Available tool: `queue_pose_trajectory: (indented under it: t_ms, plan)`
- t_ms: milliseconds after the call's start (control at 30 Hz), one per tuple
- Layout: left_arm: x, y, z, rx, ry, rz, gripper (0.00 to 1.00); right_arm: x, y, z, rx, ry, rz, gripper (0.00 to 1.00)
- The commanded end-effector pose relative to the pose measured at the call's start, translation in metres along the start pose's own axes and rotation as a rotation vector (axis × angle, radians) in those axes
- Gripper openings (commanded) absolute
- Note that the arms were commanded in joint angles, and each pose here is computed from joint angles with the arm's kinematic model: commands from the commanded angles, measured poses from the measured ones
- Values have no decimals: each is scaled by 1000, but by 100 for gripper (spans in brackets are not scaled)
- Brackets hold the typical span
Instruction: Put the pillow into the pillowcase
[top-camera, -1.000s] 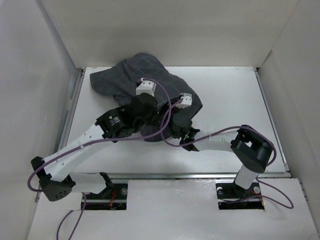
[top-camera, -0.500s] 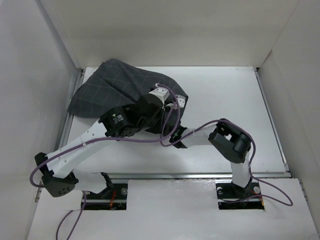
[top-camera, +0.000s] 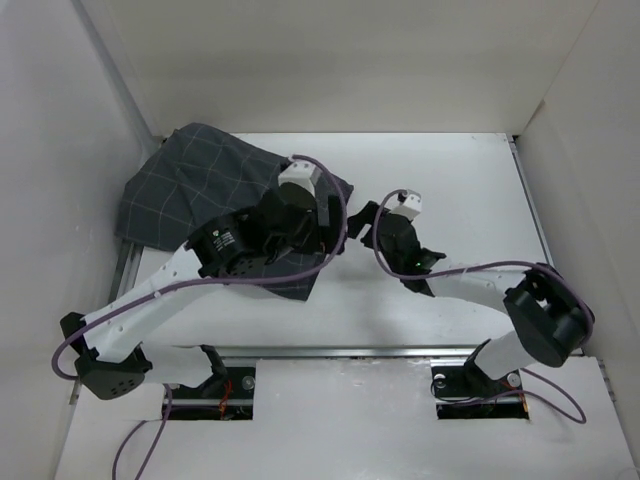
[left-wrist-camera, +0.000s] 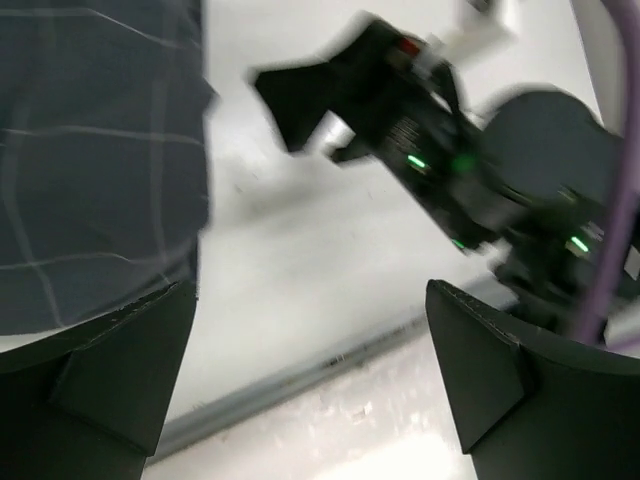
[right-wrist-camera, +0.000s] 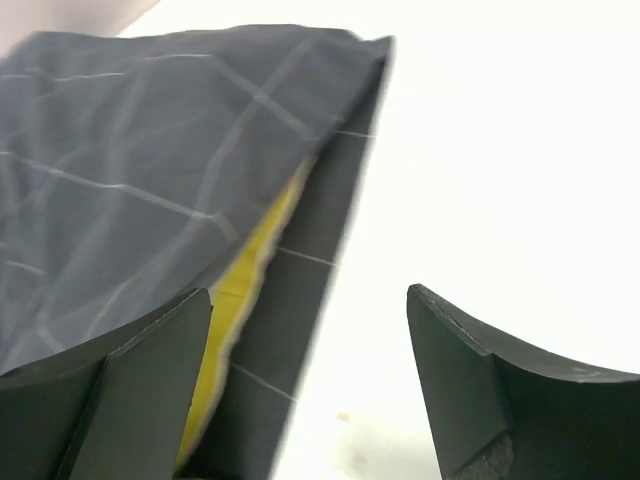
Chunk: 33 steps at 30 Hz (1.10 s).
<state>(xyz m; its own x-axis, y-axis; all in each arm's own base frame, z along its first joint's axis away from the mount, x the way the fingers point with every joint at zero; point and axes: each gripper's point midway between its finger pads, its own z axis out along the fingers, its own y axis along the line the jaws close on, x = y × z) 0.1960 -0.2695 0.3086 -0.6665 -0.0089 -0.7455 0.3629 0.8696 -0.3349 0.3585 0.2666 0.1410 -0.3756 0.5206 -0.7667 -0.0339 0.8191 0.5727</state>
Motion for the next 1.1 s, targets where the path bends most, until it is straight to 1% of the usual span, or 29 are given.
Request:
queue_pose_trajectory:
  t_ms: [0,33,100,133,167,200,233,267,300,333,367,400,433,467,500,600,700,733,767,800,833,933,967,1033,1067]
  plan:
    - [-41,42,1,-158,-177,-102,100,15,-21,-17,18,155,-49,84]
    - [-45,50,4,-176,-191,-119,100,21,-7,-21,-70,207,-101,83]
    - [-56,79,15,-252,-218,-168,100,24,8,-25,-131,245,-181,83]
    - [-59,88,15,-270,-221,-172,100,38,24,-32,-220,314,-210,83]
    - [-60,98,22,-293,-218,-187,100,37,36,-32,-254,335,-206,83]
    - [-63,107,21,-316,-227,-202,100,47,37,-32,-280,374,-207,83]
    - [-65,125,26,-357,-225,-218,100,51,50,-34,-343,397,-197,84]
    - [-65,134,27,-374,-221,-231,100,54,69,-39,-424,439,-178,84]
    - [-68,138,27,-369,-225,-247,100,64,73,-37,-455,476,-177,85]
    - [-68,152,27,-399,-221,-253,100,69,79,-39,-484,510,-161,88]
    - [-68,158,29,-412,-226,-263,100,72,87,-42,-518,544,-146,88]
    - [-72,159,30,-397,-232,-275,100,69,98,-41,-569,534,-141,88]
    - [-69,167,31,-412,-224,-288,100,73,102,-39,-579,552,-117,88]
    - [-76,168,31,-400,-246,-298,100,77,101,-39,-581,567,-117,88]
    - [-76,169,31,-396,-241,-293,100,74,110,-44,-625,577,-115,88]
    - [-74,175,32,-404,-234,-302,100,78,106,-50,-628,602,-124,88]
    - [-75,179,31,-413,-237,-308,100,76,91,-58,-580,606,-179,89]
    - [-75,182,31,-420,-240,-313,100,82,73,-61,-515,630,-199,89]
    - [-75,182,31,-420,-240,-313,100,75,70,-66,-518,606,-236,89]
    - [-79,181,29,-417,-246,-305,100,78,65,-72,-506,610,-256,89]
    - [-79,181,29,-417,-247,-305,100,84,47,-75,-454,633,-286,89]
    - [-81,182,29,-411,-254,-311,100,84,26,-81,-410,641,-391,89]
    - [-80,183,32,-415,-246,-310,100,90,18,-86,-419,660,-415,89]
    - [-76,182,35,-414,-224,-309,100,87,20,-93,-460,643,-431,90]
    - [-76,182,35,-414,-224,-309,100,92,24,-101,-514,659,-420,96]
